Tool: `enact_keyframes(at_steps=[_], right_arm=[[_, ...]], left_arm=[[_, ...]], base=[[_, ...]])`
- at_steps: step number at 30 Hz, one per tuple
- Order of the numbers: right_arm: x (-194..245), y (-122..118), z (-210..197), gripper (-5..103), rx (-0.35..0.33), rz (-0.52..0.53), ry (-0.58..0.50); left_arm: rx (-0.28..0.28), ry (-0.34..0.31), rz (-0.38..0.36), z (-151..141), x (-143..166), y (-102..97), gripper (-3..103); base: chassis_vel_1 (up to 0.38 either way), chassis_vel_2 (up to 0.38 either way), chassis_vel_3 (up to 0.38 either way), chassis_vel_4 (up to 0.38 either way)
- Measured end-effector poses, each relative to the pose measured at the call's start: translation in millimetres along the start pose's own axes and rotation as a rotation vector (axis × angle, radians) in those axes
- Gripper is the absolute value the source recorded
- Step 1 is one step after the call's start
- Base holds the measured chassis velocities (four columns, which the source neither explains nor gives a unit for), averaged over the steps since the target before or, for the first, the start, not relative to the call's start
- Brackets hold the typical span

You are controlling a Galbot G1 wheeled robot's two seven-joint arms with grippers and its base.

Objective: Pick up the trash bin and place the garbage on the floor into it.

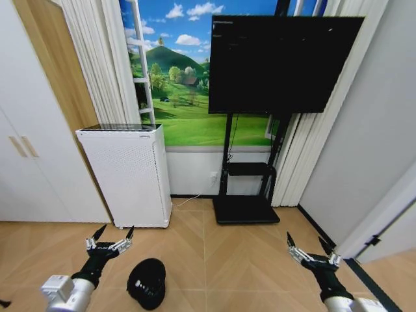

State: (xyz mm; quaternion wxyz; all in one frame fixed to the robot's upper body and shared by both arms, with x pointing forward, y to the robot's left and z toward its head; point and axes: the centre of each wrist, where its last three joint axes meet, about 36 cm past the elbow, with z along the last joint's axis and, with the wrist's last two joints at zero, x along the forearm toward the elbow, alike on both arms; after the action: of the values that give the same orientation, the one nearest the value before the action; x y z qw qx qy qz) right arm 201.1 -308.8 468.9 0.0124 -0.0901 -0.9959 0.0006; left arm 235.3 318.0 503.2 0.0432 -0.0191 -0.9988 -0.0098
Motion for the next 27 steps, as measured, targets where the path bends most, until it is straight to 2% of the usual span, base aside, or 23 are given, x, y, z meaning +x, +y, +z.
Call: enact_keyframes(at_steps=[7, 14, 18, 27], right_arm=[[0.0, 0.0, 0.0, 100, 0.0, 0.0, 0.0], [0.1, 0.1, 0.0, 100, 0.0, 0.0, 0.0], [0.1, 0.1, 0.0, 100, 0.0, 0.0, 0.0], [-0.1, 0.1, -0.1, 100, 0.0, 0.0, 0.0]], left_arm=[[0.0, 0.0, 0.0, 0.0, 0.0, 0.0, 100], [0.0, 0.0, -0.001, 0.0, 0.1, 0.1, 100], [0.0, 0.0, -0.001, 0.0, 0.0, 0.1, 100], [0.0, 0.0, -0.001, 0.0, 0.0, 0.0, 100]], base=[[0.463, -0.27, -0.46, 0.27], [0.387, -0.082, -0.385, 0.118], [0.053, -0.005, -0.087, -0.001], [-0.074, 0.012, 0.097, -0.004]])
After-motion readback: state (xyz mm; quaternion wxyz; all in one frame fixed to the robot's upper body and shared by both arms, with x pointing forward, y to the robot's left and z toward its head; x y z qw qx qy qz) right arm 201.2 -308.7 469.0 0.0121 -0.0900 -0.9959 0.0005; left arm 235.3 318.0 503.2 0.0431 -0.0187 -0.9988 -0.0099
